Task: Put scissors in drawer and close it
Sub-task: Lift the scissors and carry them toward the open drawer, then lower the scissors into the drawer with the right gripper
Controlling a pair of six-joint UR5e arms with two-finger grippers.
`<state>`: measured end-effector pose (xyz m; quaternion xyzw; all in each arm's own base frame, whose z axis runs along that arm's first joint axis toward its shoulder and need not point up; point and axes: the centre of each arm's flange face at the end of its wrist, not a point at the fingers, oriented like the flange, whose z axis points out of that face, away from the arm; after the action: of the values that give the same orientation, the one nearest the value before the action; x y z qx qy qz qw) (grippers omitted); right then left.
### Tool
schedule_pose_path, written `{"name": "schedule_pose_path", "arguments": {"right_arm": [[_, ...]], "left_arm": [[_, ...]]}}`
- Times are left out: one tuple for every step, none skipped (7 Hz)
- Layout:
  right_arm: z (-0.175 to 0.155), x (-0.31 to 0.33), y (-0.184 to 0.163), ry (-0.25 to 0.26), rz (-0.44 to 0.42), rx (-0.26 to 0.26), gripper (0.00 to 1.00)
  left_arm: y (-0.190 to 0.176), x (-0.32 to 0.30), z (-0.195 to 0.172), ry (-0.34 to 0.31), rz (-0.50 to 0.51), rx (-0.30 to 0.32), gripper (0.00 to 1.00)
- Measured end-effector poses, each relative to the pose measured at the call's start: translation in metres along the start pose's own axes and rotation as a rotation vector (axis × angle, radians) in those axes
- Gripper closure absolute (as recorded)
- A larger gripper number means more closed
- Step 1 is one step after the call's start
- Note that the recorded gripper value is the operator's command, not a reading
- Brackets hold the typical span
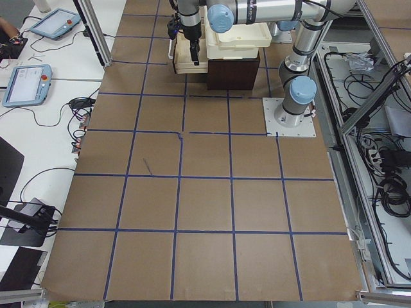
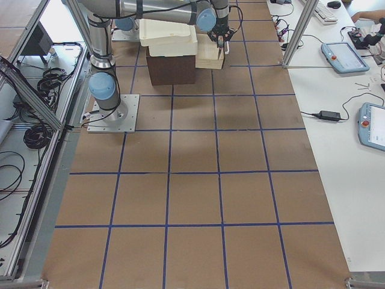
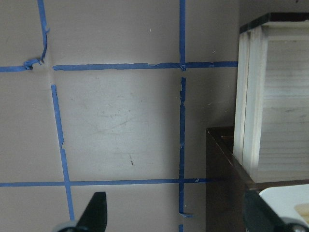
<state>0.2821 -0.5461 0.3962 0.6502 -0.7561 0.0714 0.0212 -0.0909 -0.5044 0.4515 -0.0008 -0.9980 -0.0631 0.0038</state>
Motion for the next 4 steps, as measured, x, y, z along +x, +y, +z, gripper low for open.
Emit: {"name": "schedule_pose_path", "arguments": {"right_arm": [[0.003, -0.013, -0.027, -0.008, 0.018, 0.006, 1.0], [0.013, -0.027, -0.054, -0.021, 0.035, 0.004, 1.0], [0.025, -0.04, -0.077, -0.034, 0.041, -0.003, 1.0], [0.035, -0.046, -0.088, -0.044, 0.04, -0.01, 1.0]], "left_arm": [[0.0, -0.001, -0.001, -0.004, -0.008, 0.002, 0.0], [0.001, -0.002, -0.002, -0.007, -0.012, 0.003, 0.0], [0.002, -0.002, -0.002, -0.008, -0.012, 0.002, 0.0], [0.002, -0.002, -0.002, -0.009, -0.009, 0.002, 0.0]]}}
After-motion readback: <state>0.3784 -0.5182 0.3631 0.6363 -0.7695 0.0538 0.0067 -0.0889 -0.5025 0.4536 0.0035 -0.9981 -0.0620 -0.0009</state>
